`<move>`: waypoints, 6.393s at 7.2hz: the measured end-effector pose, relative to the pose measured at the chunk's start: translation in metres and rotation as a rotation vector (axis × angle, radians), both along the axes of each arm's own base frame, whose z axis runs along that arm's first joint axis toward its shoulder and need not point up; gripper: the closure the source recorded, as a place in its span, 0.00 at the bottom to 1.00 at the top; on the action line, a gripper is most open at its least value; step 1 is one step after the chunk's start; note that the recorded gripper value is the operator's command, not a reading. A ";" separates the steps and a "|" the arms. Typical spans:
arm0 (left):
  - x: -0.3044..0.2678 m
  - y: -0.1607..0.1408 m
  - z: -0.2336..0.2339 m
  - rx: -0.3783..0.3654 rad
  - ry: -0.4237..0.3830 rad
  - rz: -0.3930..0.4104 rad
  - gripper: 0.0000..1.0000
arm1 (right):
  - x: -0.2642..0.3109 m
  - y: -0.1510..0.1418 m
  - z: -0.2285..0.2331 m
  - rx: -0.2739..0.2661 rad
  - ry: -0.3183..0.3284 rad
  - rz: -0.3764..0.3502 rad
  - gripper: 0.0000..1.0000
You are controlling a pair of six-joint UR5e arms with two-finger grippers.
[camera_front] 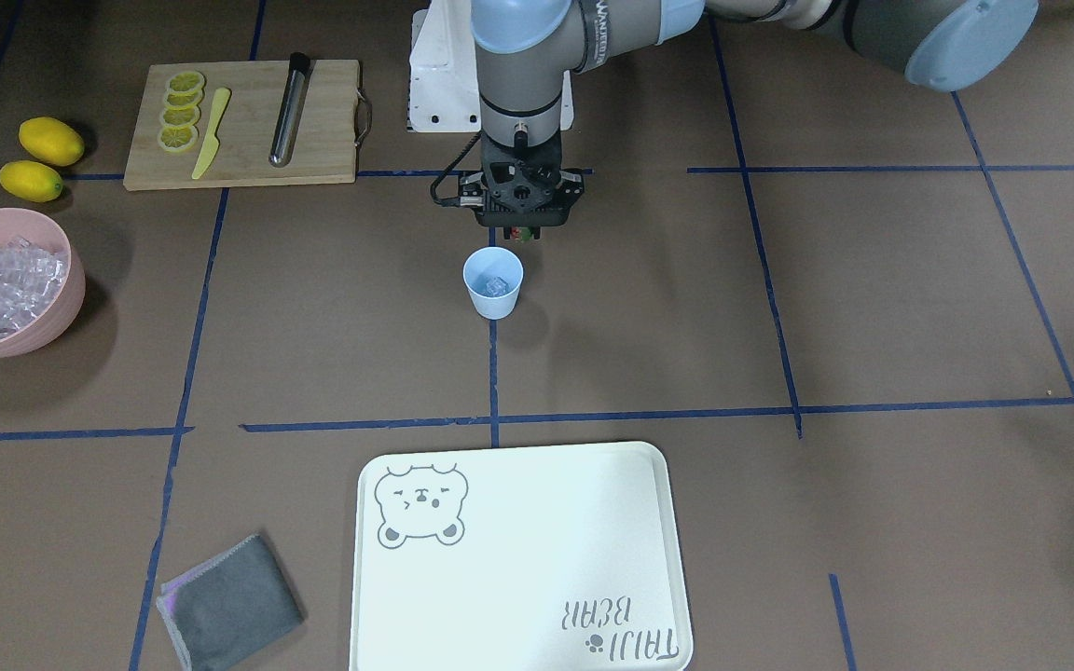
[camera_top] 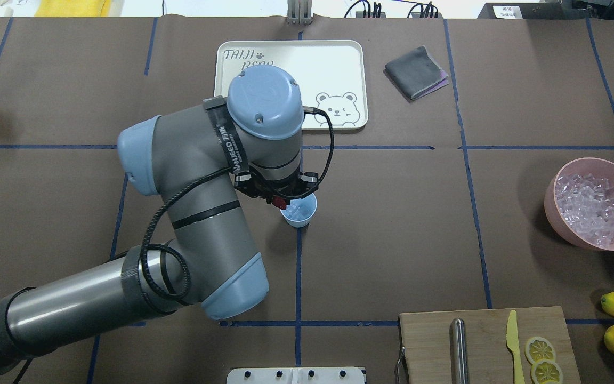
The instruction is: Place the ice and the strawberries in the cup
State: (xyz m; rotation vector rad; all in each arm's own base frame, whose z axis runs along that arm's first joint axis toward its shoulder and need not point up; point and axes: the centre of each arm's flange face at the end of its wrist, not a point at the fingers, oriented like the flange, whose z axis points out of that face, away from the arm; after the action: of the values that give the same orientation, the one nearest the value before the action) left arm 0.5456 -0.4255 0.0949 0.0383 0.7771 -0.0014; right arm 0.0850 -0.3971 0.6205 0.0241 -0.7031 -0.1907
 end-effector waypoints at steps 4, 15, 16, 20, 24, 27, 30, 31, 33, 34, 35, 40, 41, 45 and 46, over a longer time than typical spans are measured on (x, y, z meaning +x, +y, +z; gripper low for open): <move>0.030 0.000 -0.006 0.009 0.013 -0.013 0.23 | 0.000 0.000 0.001 -0.001 0.000 -0.001 0.00; -0.052 0.004 0.067 0.125 0.001 0.078 0.00 | 0.000 -0.001 0.001 -0.001 0.000 -0.002 0.00; -0.098 0.001 0.096 0.177 0.003 0.132 0.00 | 0.000 -0.001 0.002 -0.002 0.000 -0.002 0.00; -0.298 -0.038 0.231 0.292 -0.008 0.341 0.00 | 0.000 0.003 0.005 -0.009 -0.001 -0.003 0.00; -0.485 -0.070 0.387 0.272 0.047 0.384 0.00 | 0.002 0.003 0.005 -0.007 0.000 0.001 0.00; -0.566 -0.046 0.507 0.077 0.089 0.264 0.00 | 0.005 0.004 0.004 -0.005 0.000 0.009 0.00; -0.593 -0.029 0.556 -0.007 0.092 0.207 0.00 | 0.005 0.003 0.003 -0.002 0.001 0.010 0.00; -0.600 -0.030 0.555 0.020 0.088 0.191 0.00 | 0.005 0.002 0.002 0.000 0.000 0.010 0.00; -0.616 -0.037 0.544 0.074 0.080 0.158 0.00 | 0.006 0.001 0.001 0.002 0.001 0.011 0.00; -0.621 -0.036 0.543 0.080 0.072 0.150 0.00 | 0.006 0.001 0.000 0.003 0.001 0.011 0.00; -0.624 -0.035 0.545 0.080 0.053 0.148 0.00 | 0.006 0.001 0.000 0.003 0.001 0.012 0.00; -0.628 -0.032 0.549 0.077 0.021 0.152 0.00 | 0.005 0.000 -0.001 0.002 -0.001 0.017 0.00; -0.628 -0.031 0.550 0.074 0.021 0.152 0.00 | 0.005 0.000 -0.001 0.000 -0.001 0.018 0.00; -0.628 -0.029 0.551 0.070 0.020 0.150 0.00 | 0.005 -0.001 -0.001 -0.001 -0.005 0.019 0.00; -0.628 -0.029 0.551 0.070 0.020 0.149 0.00 | 0.005 -0.001 -0.002 -0.001 -0.013 0.021 0.00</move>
State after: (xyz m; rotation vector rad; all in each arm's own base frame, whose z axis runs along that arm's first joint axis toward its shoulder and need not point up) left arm -0.0827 -0.4549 0.6462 0.0464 0.7982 0.1673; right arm 0.0895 -0.3979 0.6187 0.0313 -0.7159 -0.1704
